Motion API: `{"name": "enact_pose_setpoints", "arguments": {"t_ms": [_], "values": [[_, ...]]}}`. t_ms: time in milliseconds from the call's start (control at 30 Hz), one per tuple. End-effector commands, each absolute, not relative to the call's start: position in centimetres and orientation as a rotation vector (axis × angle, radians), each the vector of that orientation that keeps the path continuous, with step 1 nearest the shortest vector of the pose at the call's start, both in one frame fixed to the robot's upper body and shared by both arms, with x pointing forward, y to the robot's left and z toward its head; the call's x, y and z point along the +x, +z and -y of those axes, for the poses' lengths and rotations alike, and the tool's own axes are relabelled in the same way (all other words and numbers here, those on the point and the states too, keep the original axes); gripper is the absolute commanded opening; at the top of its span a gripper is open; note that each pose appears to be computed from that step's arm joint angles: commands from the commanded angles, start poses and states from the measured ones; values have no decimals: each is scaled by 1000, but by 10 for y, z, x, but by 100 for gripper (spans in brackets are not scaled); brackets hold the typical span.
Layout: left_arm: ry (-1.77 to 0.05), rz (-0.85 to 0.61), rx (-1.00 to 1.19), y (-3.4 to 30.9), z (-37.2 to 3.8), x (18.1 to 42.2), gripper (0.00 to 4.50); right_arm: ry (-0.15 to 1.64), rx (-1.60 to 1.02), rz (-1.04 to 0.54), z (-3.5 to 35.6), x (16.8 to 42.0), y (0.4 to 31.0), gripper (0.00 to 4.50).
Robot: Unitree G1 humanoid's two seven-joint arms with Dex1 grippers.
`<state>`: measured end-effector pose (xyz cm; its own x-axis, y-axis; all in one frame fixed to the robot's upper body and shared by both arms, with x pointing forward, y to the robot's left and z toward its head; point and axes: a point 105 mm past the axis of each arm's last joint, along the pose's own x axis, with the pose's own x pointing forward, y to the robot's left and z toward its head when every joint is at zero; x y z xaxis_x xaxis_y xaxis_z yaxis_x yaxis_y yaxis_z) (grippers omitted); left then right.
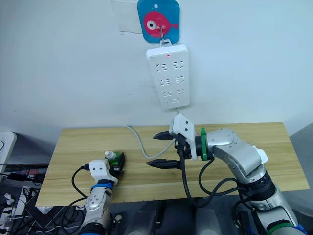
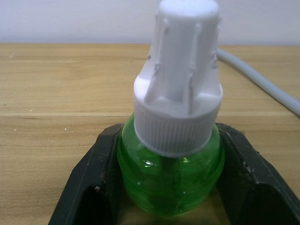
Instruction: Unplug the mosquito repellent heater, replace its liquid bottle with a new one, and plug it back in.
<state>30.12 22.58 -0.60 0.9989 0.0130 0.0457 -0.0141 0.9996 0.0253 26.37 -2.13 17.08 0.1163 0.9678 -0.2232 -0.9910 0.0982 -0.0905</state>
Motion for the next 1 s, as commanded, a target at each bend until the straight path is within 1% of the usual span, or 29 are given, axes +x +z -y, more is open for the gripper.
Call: {"name": "enact_pose_setpoints", "arguments": {"t_ms": [33,233,300,400,467,733,867,1000], "values": [[-97,105,87,19,-211,302,226,1396,-255,-53,21,265,173,450],[-443,108,157,69,-161,304,226,1296,-189,-16,11,270,164,450],[-587,99,153,85,-138,300,226,1271,-178,5,6,273,163,450],[-737,66,154,96,-115,293,226,1243,-178,31,-1,275,163,450],[-798,53,161,101,-106,292,226,1220,-181,43,-4,277,162,450],[-857,66,177,114,-95,304,226,1105,-184,51,-4,286,155,450],[-890,78,166,115,-92,301,226,1088,-174,41,-6,285,151,450],[-916,81,171,114,-90,298,226,1049,-135,50,-6,289,153,450]]}}
